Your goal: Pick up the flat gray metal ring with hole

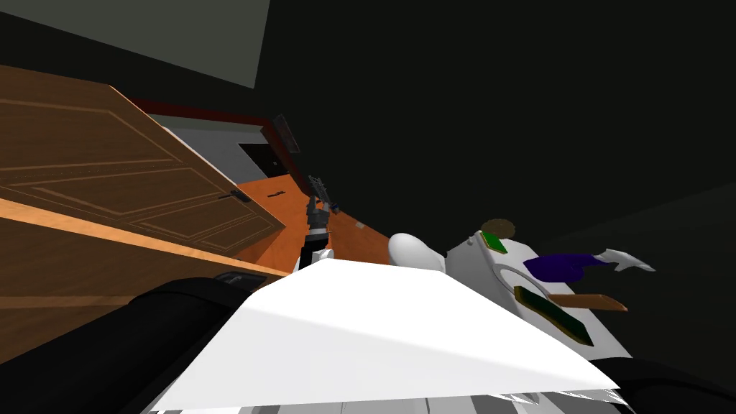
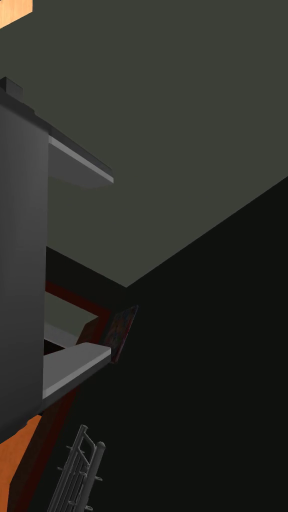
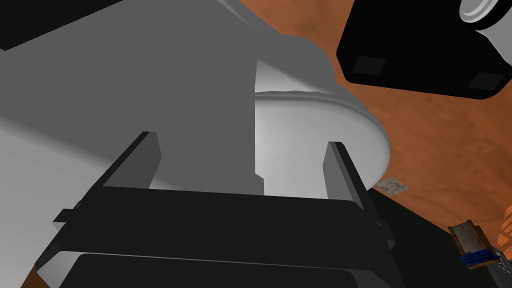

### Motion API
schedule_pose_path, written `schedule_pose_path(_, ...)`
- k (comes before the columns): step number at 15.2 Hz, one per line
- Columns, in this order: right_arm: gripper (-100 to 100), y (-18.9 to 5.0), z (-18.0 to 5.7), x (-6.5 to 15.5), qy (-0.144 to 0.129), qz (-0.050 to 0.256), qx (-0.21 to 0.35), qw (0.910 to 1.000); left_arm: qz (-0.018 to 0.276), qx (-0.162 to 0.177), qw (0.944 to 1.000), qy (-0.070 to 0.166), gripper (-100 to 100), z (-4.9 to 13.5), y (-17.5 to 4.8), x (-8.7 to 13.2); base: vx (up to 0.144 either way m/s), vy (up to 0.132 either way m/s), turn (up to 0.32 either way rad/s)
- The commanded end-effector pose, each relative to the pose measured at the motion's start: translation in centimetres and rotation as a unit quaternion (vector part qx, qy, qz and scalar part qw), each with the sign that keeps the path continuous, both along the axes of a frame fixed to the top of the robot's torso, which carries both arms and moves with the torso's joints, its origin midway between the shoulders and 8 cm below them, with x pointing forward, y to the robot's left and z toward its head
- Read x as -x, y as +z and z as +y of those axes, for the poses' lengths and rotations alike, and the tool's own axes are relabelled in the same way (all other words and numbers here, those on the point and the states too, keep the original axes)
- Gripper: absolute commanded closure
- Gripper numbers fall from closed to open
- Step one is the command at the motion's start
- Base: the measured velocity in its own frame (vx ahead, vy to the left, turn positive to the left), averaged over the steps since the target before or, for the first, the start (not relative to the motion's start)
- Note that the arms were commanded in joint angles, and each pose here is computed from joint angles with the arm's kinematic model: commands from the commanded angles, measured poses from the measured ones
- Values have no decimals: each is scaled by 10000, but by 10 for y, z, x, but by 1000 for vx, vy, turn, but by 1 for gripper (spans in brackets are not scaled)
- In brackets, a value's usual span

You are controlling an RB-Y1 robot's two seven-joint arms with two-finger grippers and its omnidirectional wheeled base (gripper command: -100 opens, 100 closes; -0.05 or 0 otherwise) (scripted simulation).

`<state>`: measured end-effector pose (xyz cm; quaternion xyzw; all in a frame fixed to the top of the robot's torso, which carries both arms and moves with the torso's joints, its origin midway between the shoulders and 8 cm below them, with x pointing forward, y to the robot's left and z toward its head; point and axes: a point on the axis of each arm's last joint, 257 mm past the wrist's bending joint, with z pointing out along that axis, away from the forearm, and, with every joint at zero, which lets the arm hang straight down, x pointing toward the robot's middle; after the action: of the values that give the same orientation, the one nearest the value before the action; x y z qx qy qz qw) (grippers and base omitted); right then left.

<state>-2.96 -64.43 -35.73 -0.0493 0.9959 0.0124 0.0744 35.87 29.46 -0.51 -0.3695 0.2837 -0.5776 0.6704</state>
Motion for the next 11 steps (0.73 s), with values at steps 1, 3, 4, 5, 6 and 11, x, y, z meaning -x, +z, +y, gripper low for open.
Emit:
schedule_pose_path(1,-100,13,-20,7,208,236,202,9993,0,0,10000,0,0,0,0,0,-3,-4,85)
schedule_pose_path(3,-100,21,-29,12,333,373,300,9983,0,0,10000,0,0,0,0,0,3,1,80)
schedule_pose_path(4,-100,21,-29,12,333,373,300,9983,0,0,10000,0,0,0,0,0,-8,-11,48)
schedule_pose_path(5,-100,21,-29,12,333,373,300,9983,0,0,10000,0,0,0,0,0,-12,-13,42)
schedule_pose_path(6,-100,21,-29,12,333,373,300,9983,0,0,10000,0,0,0,0,0,-8,-9,27)
schedule_pose_path(11,-100,21,-29,12,333,373,300,9983,0,0,10000,0,0,0,0,0,3,3,5)
